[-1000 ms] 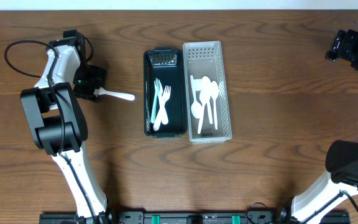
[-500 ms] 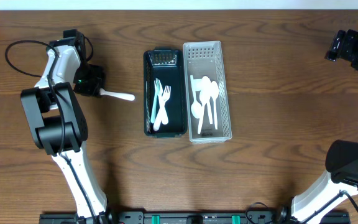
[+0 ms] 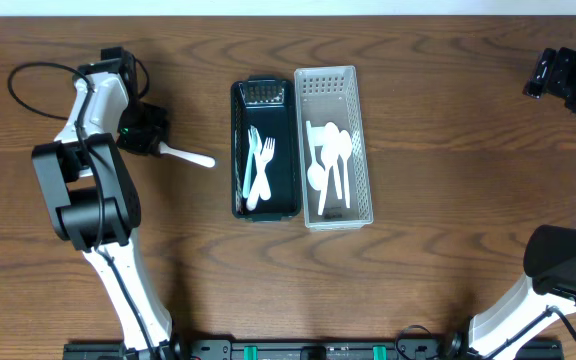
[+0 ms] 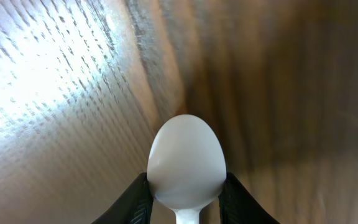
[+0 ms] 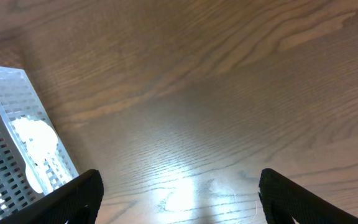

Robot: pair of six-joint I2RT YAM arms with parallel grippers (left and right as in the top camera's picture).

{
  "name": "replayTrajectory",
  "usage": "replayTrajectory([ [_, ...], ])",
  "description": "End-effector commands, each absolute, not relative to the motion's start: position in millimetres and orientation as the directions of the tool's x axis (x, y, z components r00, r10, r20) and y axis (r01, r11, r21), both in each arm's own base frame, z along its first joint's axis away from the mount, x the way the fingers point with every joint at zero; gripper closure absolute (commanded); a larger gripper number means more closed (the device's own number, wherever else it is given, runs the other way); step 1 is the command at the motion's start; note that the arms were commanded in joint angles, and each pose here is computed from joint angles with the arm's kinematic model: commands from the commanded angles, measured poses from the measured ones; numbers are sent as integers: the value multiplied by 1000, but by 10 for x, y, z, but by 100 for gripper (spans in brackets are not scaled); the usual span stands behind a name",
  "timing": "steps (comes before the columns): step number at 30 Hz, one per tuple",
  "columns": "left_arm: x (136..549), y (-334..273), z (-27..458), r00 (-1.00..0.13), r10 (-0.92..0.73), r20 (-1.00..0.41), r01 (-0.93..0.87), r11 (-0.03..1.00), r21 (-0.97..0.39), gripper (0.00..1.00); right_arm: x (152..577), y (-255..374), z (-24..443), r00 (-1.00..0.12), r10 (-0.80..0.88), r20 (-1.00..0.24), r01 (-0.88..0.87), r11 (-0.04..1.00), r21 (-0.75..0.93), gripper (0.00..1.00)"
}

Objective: Pack container
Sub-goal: 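Move left gripper to the loose white spoon and grasp it, then carry the spoon with left gripper into the black tray and release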

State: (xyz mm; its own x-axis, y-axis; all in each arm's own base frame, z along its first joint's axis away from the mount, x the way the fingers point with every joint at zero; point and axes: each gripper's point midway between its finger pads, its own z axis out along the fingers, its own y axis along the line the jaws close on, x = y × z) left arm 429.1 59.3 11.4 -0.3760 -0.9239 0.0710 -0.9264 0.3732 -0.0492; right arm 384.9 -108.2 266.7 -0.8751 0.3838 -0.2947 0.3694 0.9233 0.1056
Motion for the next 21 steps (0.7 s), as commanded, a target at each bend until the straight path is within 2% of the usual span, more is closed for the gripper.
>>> replayTrajectory([
  [1, 4392, 520, 674, -534, -844, -37, -833, 534, -143, 89, 3857, -1038, 2739, -877, 363, -316, 346, 932, 110, 17],
  [6, 4427, 196, 1334, -676, -718, -167, -680, 695, -234, 89, 3865, -1038, 2742, -876, 362, -319, 345, 932, 110, 17],
  [12, 4338, -533, 1969, -809, -495, -317, -414, 862, -292, 89, 3873, -1041, 2745, -875, 362, -323, 345, 932, 111, 16],
  [17, 4192, -1320, 2002, -910, -156, -385, -72, 972, -226, 88, 3872, -1040, 2745, -875, 362, -322, 345, 932, 111, 16],
  [21, 4082, -1698, 1796, -926, 14, -378, 66, 990, -125, 88, 3872, -1040, 2744, -875, 362, -322, 345, 932, 111, 16],
])
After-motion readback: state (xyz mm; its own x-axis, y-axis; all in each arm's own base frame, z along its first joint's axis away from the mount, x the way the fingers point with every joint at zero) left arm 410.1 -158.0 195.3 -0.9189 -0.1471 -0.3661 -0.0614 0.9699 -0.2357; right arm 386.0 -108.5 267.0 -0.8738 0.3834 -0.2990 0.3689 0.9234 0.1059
